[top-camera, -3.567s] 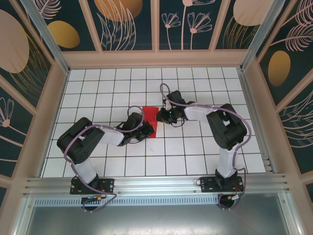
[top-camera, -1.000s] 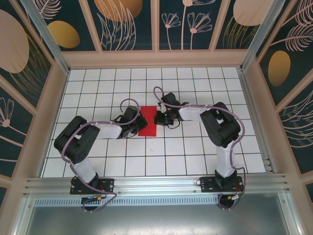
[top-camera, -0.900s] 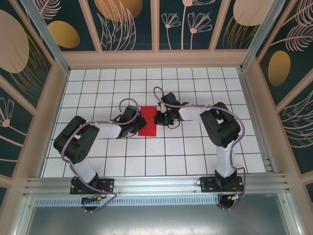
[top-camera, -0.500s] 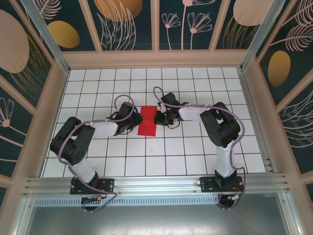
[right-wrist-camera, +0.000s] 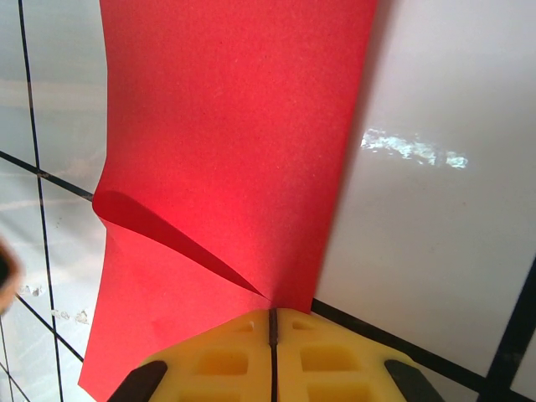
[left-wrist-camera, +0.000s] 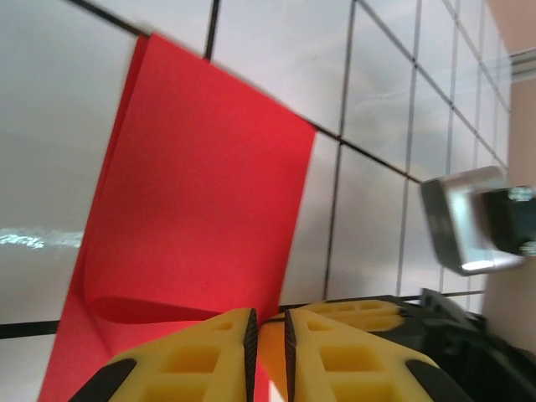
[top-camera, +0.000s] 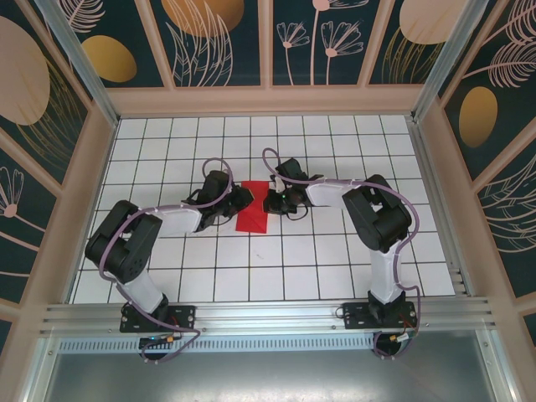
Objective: Fold a paper plane with a square sheet of paper (pick it up from the middle)
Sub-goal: Fold the triangle a second time at the center of the table.
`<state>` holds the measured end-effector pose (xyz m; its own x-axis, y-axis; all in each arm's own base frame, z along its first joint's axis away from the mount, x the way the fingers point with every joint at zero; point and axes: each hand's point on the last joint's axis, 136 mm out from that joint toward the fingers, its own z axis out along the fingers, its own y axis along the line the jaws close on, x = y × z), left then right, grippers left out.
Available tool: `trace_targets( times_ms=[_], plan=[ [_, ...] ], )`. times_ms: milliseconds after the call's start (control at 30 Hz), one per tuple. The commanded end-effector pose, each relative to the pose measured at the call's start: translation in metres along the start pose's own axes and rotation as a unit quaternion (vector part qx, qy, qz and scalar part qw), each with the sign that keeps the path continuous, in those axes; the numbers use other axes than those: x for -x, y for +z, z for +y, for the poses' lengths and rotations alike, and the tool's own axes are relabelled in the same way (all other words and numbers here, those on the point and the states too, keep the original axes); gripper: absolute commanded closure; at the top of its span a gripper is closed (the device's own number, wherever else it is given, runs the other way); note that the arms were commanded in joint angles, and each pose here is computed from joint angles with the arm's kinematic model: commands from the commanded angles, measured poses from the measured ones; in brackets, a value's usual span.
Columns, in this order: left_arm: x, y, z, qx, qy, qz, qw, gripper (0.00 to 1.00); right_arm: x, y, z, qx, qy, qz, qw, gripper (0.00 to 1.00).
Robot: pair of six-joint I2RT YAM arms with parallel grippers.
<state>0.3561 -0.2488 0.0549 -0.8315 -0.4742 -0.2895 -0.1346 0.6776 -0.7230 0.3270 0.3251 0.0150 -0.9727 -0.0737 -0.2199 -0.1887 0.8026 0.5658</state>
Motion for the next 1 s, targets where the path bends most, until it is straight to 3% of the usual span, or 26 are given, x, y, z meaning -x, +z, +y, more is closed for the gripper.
trace_targets(
  times_ms=[0, 167, 367, 700, 967],
  plan=[
    [-0.001, 0.01, 0.015, 0.033, 0.003, 0.006, 0.999, 0.8, -0.035, 0.021, -0.064, -0.104, 0.03, 0.05, 0.993, 0.9],
    [0.0, 0.013, 0.047, 0.104, 0.002, -0.007, 0.995, 0.81, -0.035, 0.022, -0.065, -0.106, 0.03, 0.051, 0.993, 0.9],
    [-0.005, 0.012, 0.064, 0.132, -0.002, -0.009, 0.991, 0.85, -0.029, 0.019, -0.059, -0.095, 0.026, 0.045, 0.994, 0.9],
    [-0.025, 0.012, 0.087, 0.144, -0.025, 0.014, 0.989, 0.89, 0.032, -0.03, 0.031, 0.018, -0.031, -0.034, 0.999, 0.89],
    [-0.03, 0.012, 0.094, 0.151, -0.031, 0.02, 0.988, 0.89, 0.012, -0.038, 0.054, 0.016, -0.06, -0.03, 0.998, 0.88]
  ],
)
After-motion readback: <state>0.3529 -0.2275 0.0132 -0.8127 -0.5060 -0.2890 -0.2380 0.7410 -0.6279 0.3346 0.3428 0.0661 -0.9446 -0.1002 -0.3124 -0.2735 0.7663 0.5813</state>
